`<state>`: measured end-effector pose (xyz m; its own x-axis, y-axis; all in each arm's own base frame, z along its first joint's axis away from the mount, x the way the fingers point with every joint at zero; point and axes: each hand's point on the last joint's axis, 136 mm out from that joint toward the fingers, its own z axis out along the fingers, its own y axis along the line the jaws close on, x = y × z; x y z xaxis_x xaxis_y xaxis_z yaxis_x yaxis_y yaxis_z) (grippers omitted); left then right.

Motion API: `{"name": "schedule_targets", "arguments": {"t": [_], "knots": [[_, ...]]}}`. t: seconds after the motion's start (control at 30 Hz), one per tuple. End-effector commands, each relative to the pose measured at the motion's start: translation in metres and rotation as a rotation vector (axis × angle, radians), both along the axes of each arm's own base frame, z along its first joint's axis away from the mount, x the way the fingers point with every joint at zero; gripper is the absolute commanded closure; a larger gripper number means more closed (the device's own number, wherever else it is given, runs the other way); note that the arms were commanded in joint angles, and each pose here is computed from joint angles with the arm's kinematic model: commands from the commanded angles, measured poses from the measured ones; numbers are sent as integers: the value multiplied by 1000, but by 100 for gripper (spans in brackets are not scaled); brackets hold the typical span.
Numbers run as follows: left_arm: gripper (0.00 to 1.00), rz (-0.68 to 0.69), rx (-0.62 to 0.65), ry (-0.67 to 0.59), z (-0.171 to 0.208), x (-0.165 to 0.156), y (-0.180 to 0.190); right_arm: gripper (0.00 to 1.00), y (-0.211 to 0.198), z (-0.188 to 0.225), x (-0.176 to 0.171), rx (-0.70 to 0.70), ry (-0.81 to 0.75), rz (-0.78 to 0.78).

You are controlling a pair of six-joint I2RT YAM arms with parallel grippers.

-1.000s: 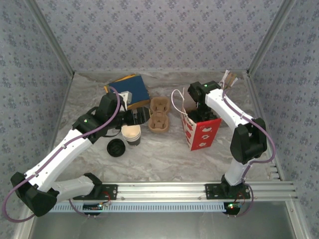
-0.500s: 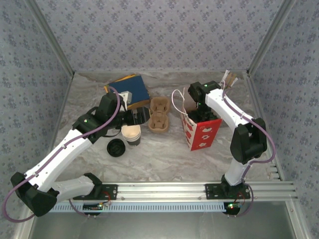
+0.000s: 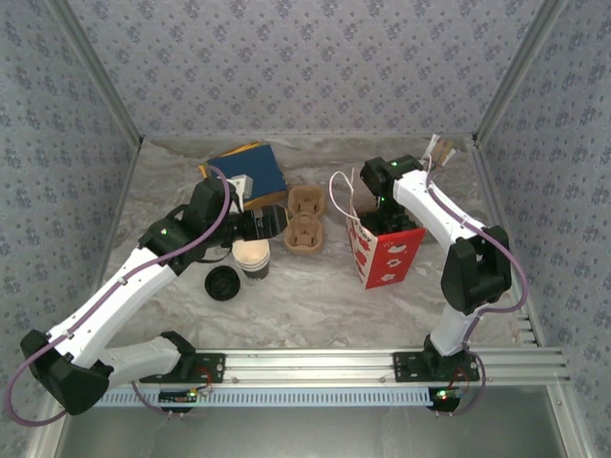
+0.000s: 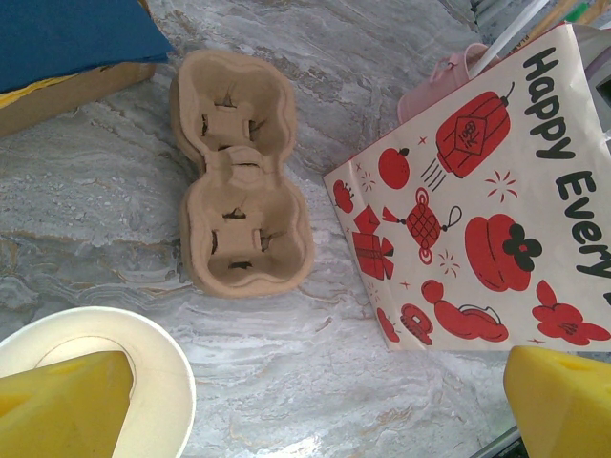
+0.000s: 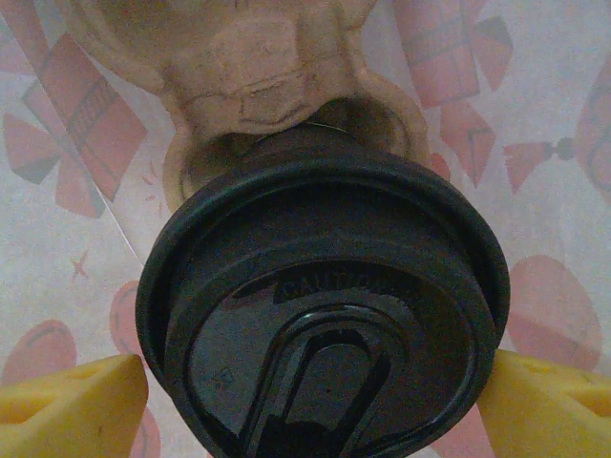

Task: Pack the takeout coffee

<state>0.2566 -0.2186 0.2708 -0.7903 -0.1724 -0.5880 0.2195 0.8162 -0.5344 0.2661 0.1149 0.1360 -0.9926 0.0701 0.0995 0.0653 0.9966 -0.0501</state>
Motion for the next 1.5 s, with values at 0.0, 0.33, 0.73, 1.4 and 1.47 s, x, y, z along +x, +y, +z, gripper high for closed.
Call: {"name": "schedule_targets", "arguments": {"t": [0.0, 0.33, 0.73, 1.4, 1.47], "knots": [[0, -3, -25, -21, 10, -2, -2, 9, -3, 12, -6, 6, -4, -15], [0, -2, -24, -21, 10, -2, -2, 9, -3, 14, -6, 6, -8, -18], [0, -2, -24, -19, 9, -2, -2, 9, -3, 16, -7, 8, -11, -21], [0, -4, -27, -20, 9, -2, -3, 9, -5, 23, -10, 7, -23, -31], [0, -6, -28, -20, 9, -3, -3, 9, -5, 24, -10, 7, -24, -32]]}}
